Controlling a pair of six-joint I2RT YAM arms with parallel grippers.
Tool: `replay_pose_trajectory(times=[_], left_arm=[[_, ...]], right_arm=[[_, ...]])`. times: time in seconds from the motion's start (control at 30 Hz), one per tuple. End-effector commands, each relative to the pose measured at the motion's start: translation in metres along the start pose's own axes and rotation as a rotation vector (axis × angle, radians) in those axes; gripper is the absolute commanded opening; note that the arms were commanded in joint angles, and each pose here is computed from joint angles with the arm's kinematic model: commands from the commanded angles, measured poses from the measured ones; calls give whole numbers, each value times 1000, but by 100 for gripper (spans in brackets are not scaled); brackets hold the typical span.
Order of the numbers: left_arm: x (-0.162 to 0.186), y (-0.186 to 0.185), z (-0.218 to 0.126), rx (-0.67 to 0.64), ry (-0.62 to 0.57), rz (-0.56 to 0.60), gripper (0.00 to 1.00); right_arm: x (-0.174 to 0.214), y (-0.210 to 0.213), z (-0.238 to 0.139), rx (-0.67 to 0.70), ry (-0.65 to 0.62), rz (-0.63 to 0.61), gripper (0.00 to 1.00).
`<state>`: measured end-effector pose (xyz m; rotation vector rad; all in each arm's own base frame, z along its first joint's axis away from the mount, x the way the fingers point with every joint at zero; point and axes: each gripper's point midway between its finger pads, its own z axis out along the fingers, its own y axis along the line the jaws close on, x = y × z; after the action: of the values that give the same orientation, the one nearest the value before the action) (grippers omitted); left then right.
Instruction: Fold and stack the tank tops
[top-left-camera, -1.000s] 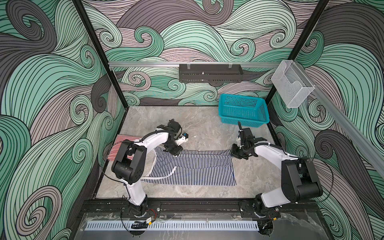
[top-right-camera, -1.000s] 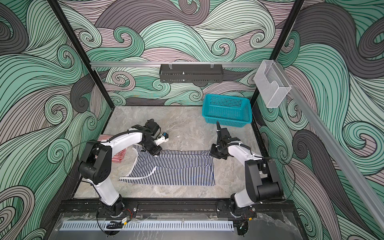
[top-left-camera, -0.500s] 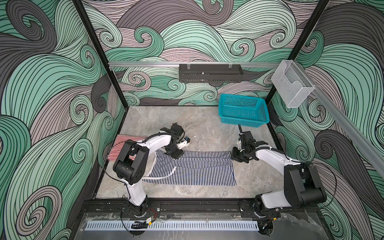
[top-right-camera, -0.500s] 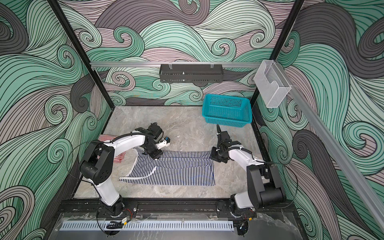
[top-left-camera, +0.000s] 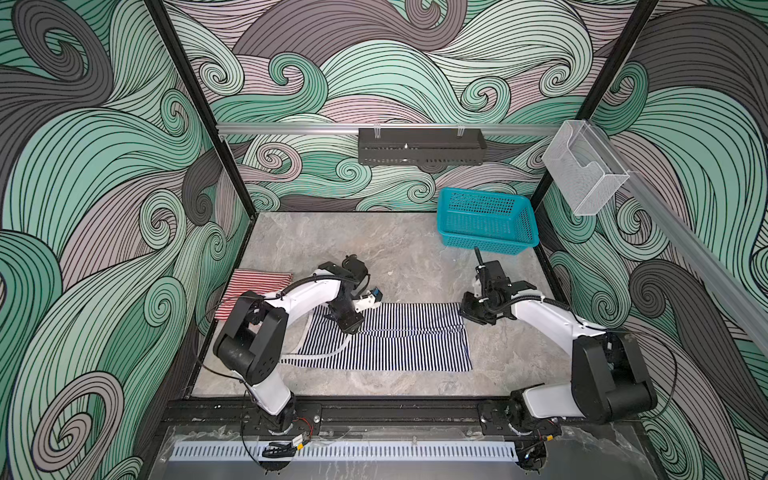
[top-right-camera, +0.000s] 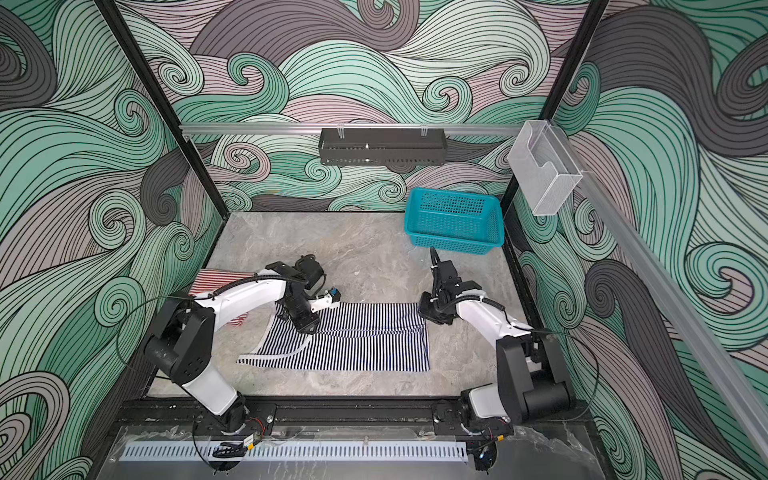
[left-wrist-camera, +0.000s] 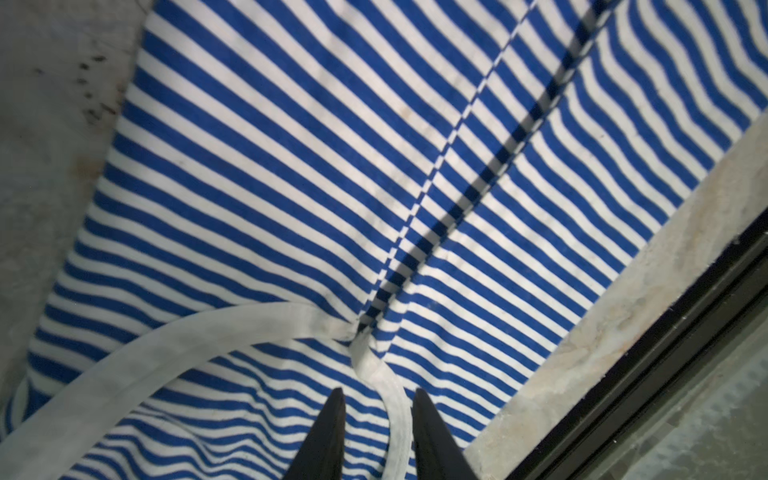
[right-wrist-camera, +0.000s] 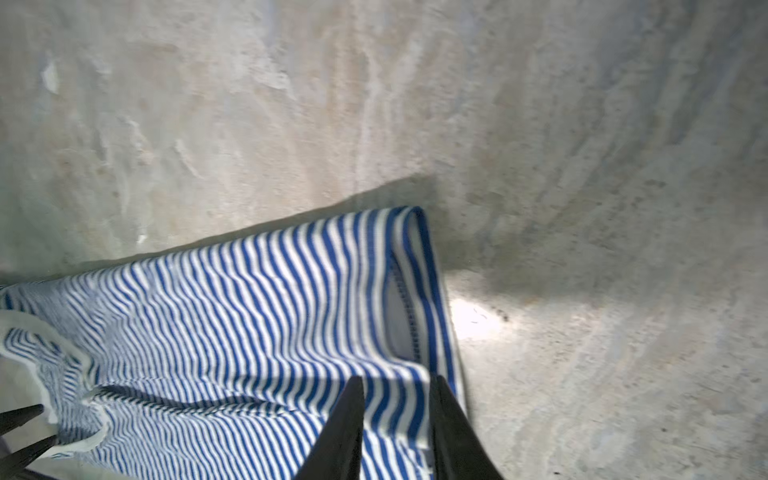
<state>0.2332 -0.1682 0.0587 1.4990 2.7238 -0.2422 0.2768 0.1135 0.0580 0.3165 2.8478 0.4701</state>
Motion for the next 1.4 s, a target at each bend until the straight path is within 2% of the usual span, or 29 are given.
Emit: replay_pose_trajectory(times=[0.0,0.07,0.13,0.23,0.4,0.57,0.77,1.1,1.37], left_arm=[[2,18,-15,-110,-18,15,33],[-4,41,-23,-189,-62,-31,34],[-10,78,-30,-301,-104,-110,42],[-12,126,-37,-420,-102,-200,44],[-14,172,-39,-463,-79,-282,45],[-3,189,-28,-485,-9,-305,45],[27,182,-14,-448,67,-331,46],[77,176,5,-494,155,-339,46],[83,201,15,-594,211,-354,46]], right_arm=[[-7,20,-7,-19,-32,2,27],[-8,31,-1,-34,-35,-6,27],[-9,36,8,-21,-21,-6,26],[-10,32,24,15,7,9,25],[-3,17,43,85,54,21,25],[8,6,52,116,86,27,26],[20,-14,54,188,108,23,27],[31,-36,52,222,143,51,29],[37,-39,47,230,160,67,30]])
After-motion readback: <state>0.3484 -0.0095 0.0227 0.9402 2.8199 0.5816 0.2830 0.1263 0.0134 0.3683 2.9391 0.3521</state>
